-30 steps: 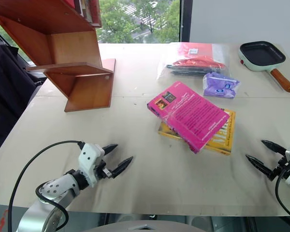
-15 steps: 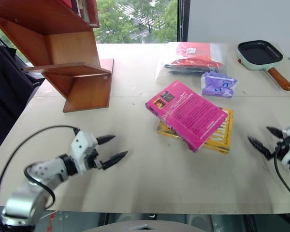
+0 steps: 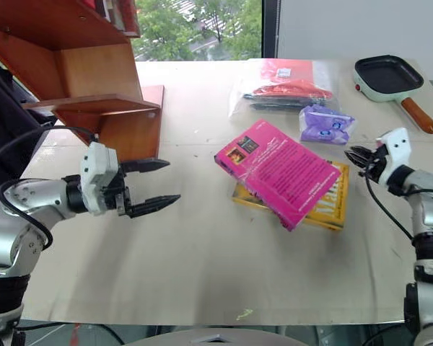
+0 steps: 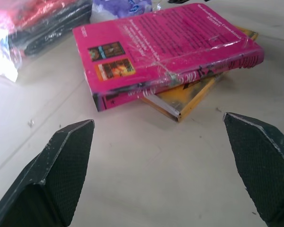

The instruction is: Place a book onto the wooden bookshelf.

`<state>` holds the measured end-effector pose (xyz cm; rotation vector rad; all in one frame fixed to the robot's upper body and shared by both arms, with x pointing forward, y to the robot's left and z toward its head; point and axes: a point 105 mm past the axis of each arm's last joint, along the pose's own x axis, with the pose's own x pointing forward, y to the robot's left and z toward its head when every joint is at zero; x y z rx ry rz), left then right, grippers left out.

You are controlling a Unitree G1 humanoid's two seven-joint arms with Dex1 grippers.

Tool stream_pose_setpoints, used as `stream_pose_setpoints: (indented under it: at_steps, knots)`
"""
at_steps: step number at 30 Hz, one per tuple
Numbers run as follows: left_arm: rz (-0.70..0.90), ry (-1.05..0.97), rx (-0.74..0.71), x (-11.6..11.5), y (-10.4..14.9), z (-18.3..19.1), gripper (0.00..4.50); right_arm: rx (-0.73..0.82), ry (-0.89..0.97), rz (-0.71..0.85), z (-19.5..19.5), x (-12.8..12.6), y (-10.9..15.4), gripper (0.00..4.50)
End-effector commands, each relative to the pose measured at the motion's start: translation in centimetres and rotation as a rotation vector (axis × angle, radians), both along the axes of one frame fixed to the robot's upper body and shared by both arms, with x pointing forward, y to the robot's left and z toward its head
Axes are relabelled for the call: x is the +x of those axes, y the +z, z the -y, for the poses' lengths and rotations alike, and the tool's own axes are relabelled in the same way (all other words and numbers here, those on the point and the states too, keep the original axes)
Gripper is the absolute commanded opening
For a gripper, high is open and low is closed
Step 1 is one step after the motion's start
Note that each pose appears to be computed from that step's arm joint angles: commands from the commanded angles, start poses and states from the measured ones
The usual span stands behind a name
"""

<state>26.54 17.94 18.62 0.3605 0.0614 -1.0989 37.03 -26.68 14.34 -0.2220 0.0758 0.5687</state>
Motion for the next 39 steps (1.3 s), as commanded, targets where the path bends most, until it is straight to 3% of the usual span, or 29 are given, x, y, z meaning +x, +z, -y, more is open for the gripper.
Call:
stream_pose_setpoints:
  at_steps: [1, 8, 19, 39]
  knots:
    - [0.04, -0.006, -0.002, -0.5, 1.3, 0.1, 4.5, -0.007, 0.067, 0.025, -0.9, -0.1, 0.9, 0.08]
    - [-0.007, -0.029, -0.01, -1.3, 0.9, 0.6, 4.5, 0.034, 0.21, -0.039, -3.1, -2.1, 0.4, 0.08]
    - [-0.025, -0.03, 0.019, -0.6, 0.2, 0.2, 4.5, 0.092, 0.358, -0.147, -7.3, -5.6, -1.0, 0.08]
    - [-0.056, -0.011, -0.005, -0.5, -0.8, 0.0, 4.5, 0.106, 0.408, -0.142, -9.8, -5.2, -1.6, 0.08]
